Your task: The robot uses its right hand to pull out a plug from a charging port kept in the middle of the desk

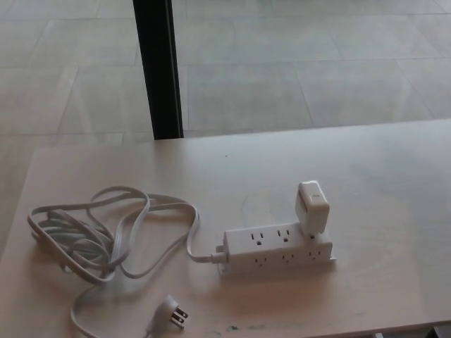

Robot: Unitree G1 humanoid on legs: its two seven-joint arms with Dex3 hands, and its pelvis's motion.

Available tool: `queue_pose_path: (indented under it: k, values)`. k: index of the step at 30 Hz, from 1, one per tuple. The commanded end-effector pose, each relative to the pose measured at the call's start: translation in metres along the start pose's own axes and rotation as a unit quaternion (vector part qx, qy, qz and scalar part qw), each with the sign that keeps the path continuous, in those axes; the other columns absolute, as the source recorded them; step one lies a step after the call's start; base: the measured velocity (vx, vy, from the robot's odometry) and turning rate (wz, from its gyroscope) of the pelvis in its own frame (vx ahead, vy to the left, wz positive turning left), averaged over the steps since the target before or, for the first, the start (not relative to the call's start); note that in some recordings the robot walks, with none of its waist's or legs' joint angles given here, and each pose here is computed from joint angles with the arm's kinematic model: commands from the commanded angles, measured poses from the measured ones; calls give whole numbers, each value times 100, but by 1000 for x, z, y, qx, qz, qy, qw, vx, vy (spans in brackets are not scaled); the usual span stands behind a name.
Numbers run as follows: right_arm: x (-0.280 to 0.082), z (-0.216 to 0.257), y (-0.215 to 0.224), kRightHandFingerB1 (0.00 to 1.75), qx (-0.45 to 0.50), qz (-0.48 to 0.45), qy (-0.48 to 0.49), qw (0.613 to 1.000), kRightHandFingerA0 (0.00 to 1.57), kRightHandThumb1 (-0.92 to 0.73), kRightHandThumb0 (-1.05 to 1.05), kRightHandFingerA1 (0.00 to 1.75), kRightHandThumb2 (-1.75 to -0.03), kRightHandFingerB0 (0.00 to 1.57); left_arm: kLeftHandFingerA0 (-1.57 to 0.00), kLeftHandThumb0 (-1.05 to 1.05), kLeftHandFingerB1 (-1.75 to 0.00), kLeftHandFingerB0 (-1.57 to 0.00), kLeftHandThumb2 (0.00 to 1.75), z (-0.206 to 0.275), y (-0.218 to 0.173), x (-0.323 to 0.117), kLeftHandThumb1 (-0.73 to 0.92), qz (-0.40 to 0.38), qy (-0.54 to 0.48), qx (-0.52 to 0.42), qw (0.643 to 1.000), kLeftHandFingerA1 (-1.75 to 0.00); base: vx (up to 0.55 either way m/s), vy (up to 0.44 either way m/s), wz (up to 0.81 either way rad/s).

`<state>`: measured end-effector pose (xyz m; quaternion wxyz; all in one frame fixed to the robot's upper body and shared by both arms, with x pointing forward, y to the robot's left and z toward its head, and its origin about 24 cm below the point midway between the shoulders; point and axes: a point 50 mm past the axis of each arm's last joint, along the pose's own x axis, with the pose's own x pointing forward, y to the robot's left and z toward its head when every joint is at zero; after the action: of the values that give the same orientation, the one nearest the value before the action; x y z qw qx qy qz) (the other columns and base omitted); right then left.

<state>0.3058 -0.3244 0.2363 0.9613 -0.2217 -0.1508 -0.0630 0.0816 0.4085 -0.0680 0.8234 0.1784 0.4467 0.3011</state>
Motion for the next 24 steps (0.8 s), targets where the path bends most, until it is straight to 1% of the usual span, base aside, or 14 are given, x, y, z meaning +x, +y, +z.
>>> queue_pose_path:
  k: [1, 2, 3, 10, 11, 12, 13, 14, 15, 17, 18, 20, 21, 24]
  values:
    - [16, 17, 80, 43, 6, 198, 67, 978, 78, -37, -68, 105, -74, 33, -76, -63, -68, -71, 58, 2, 6, 1, 57, 7, -6, -10, 1000, -79, 0, 0, 0]
    - [16, 17, 80, 43, 6, 198, 68, 978, 78, -37, -68, 105, -74, 33, -76, -63, -68, -71, 58, 2, 6, 1, 57, 7, -6, -10, 1000, -79, 0, 0, 0]
    - [16, 13, 89, 33, 36, 211, 81, 973, 80, -43, -65, 117, -55, 37, -81, -62, -70, -72, 57, 2, 5, 1, 57, 7, -7, -15, 1000, -88, 0, 0, 0]
    - [9, -3, 124, 33, 32, 265, 138, 954, 75, -44, -61, 114, -55, 39, -80, -62, -74, -71, 58, 6, 5, 1, 58, 6, -14, -10, 1000, -92, 0, 0, 0]
    - [9, -5, 126, 33, 32, 270, 140, 952, 76, -44, -63, 123, -55, 37, -79, -64, -75, -68, 79, 6, 5, 1, 43, 6, -15, -11, 1000, -90, 0, 0, 0]
    - [8, -8, 131, 33, 30, 281, 146, 948, 78, -45, -67, 117, -55, 38, -79, -61, -77, -72, 57, 7, 5, 1, 58, 7, -16, -11, 1000, -91, 0, 0, 0]
    - [7, -10, 134, 33, 26, 287, 151, 946, 78, -45, -67, 117, -55, 38, -79, -61, -77, -72, 57, 7, 5, 1, 58, 6, -16, -9, 1000, -91, 0, 0, 0]
    - [5, -15, 145, 44, 14, 309, 159, 937, 79, -37, -70, 103, -76, 32, -76, -62, -69, -69, 57, 7, 5, 1, 58, 7, -14, -8, 1000, -83, 0, 0, 0]
    - [4, -17, 150, 33, 12, 320, 162, 933, 81, -46, -61, 110, -55, 38, -74, -62, -63, -66, 58, 7, 5, 1, 58, 5, -14, -12, 1000, -75, 0, 0, 0]
    - [2, -19, 156, 33, 6, 325, 174, 930, 83, -45, -59, 121, -55, 39, -77, -62, -66, -68, 58, 6, 5, 1, 58, 8, -10, -11, 1000, -77, 0, 0, 0]
    - [1, -21, 164, 35, -6, 337, 178, 924, 80, -44, -62, 157, -59, 38, -77, -62, -72, -66, 93, 6, 5, 1, 48, 8, -12, -14, 1000, -83, 0, 0, 0]
    - [-1, -22, 167, 34, -18, 340, 180, 923, 84, -45, -59, 154, -55, 38, -75, -61, -72, -65, 93, 6, 3, 1, 48, 4, -13, -13, 1000, -82, 0, 0, 0]
    - [0, -23, 170, 36, -19, 343, 180, 922, 88, -46, -61, 152, -55, 37, -78, -64, -63, -65, 58, 7, 4, 1, 57, 4, -16, -11, 1000, -82, 0, 0, 0]
    - [3, -22, 172, 37, -28, 341, 185, 921, 78, -47, -63, 163, -55, 37, -80, -64, -66, -71, 59, 8, 5, 1, 58, 5, -18, -13, 1000, -89, 0, 0, 0]
